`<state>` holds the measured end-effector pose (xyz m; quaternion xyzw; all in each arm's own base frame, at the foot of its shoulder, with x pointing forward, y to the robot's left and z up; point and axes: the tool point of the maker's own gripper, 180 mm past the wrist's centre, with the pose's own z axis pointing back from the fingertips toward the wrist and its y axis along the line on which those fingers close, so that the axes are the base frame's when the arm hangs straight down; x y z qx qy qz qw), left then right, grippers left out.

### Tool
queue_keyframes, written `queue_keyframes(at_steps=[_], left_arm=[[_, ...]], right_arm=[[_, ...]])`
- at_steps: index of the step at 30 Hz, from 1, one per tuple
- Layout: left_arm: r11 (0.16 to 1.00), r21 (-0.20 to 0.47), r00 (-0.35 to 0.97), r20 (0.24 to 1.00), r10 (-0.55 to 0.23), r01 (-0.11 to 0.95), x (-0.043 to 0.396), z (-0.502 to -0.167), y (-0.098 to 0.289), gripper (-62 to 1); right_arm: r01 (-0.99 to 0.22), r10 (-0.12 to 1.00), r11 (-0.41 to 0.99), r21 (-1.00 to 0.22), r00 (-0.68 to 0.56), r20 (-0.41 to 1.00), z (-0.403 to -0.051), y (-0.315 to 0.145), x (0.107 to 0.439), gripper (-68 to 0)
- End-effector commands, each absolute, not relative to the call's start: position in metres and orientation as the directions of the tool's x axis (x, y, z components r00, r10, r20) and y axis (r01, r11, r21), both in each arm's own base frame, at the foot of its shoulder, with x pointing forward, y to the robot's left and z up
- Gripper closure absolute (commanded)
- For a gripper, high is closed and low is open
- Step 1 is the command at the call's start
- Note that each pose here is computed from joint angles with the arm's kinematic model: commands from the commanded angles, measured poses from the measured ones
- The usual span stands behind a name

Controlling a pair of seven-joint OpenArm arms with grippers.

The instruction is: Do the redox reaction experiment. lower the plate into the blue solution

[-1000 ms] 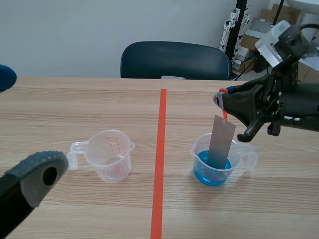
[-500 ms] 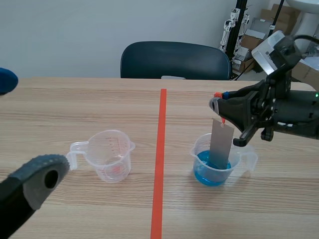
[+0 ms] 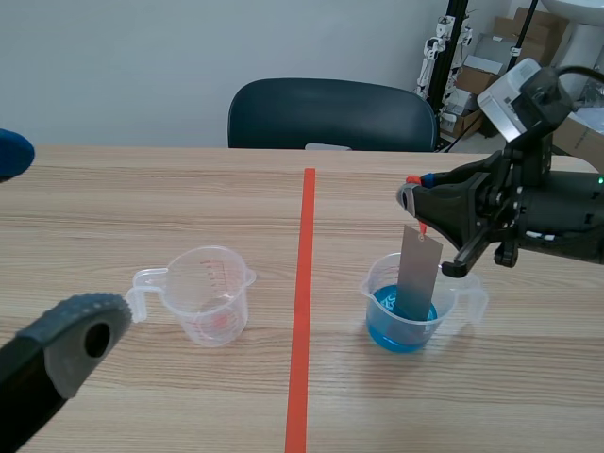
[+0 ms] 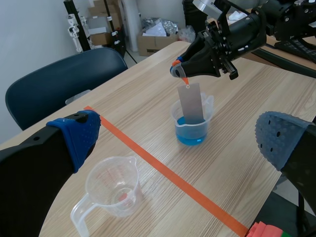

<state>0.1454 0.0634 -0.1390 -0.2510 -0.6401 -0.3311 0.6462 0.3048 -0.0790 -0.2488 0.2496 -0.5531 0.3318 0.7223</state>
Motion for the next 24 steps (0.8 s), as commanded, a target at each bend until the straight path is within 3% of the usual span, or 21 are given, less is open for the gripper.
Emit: queue_keyframes(at_steps=[1,24], left_arm=[[0.658,0.097,-0.059,0.995,-0.079,0.747,0.1452,-0.1300,0.0606,-62.3],[0.657,0.096,-0.059,0.995,-0.079,0.747,0.1452,-0.1299,0.0606,-62.3]], right_arm=[[-0.768,0.196,0.640,-0.019,0.139,0.971,-0.2389,-0.0775,0.3064,0.1],[-0.778,0.187,0.628,-0.018,0.128,0.974,-0.2356,-0.0751,0.3053,0.1]])
